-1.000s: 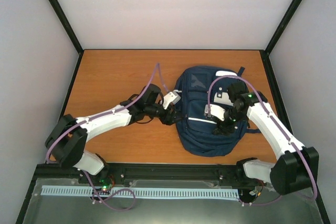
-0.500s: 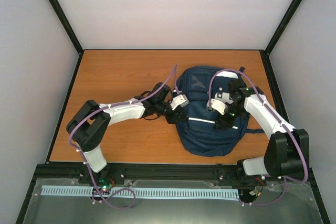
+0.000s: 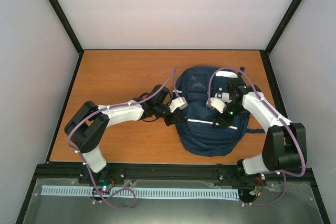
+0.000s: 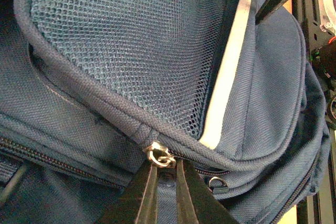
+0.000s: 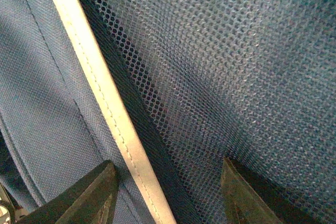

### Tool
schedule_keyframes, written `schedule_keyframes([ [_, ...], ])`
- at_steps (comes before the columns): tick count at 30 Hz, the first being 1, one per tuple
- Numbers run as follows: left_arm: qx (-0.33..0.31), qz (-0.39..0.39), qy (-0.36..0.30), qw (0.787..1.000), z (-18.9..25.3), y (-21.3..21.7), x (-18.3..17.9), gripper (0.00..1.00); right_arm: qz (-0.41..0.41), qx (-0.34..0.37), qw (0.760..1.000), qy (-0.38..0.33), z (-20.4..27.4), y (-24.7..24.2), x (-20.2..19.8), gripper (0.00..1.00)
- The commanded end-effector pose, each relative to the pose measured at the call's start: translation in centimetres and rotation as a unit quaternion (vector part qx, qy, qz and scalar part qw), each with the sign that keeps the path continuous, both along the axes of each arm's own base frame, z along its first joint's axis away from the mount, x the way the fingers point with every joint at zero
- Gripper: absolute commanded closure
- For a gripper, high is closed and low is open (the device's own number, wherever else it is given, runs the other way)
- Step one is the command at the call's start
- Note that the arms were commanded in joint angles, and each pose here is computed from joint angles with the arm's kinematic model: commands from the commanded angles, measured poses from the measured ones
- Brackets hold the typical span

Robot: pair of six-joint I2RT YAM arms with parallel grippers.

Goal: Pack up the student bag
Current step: Zip the student bag at the center of the board.

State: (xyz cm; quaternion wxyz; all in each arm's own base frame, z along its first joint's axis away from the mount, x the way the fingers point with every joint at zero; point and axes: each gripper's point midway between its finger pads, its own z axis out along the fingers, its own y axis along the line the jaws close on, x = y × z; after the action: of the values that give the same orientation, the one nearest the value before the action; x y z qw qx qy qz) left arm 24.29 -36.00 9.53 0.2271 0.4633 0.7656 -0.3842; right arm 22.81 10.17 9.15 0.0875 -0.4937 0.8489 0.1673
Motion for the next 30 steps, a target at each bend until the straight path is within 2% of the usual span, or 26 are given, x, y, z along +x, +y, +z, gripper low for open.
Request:
schedule_keyframes([
  [1, -0.001, 0.012, -0.010, 1.000, 0.9, 0.5, -0.5, 0.92, -0.027, -0.022, 0.998, -0.047, -0.4, -0.8, 3.2, 0.46],
  [13, 0.032, 0.009, 0.028, 0.999, -0.7, 0.3, -3.6, 0.98, -0.064, -0.013, 0.997, -0.044, -1.1, -0.4, 4.2, 0.49],
  [20, 0.074, -0.041, 0.068, 0.994, -2.8, -1.9, -8.6, 0.98, -0.080, -0.007, 0.996, -0.048, -0.8, -0.2, 5.1, 0.50],
  [24, 0.063, -0.058, 0.089, 0.992, -2.2, -2.6, -10.5, 0.98, -0.082, -0.005, 0.996, -0.043, -1.1, 0.0, 5.1, 0.50],
  [30, 0.013, -0.082, 0.108, 0.991, 0.6, -5.3, -12.0, 0.97, -0.071, -0.004, 0.997, -0.040, -1.6, 0.9, 4.7, 0.50],
])
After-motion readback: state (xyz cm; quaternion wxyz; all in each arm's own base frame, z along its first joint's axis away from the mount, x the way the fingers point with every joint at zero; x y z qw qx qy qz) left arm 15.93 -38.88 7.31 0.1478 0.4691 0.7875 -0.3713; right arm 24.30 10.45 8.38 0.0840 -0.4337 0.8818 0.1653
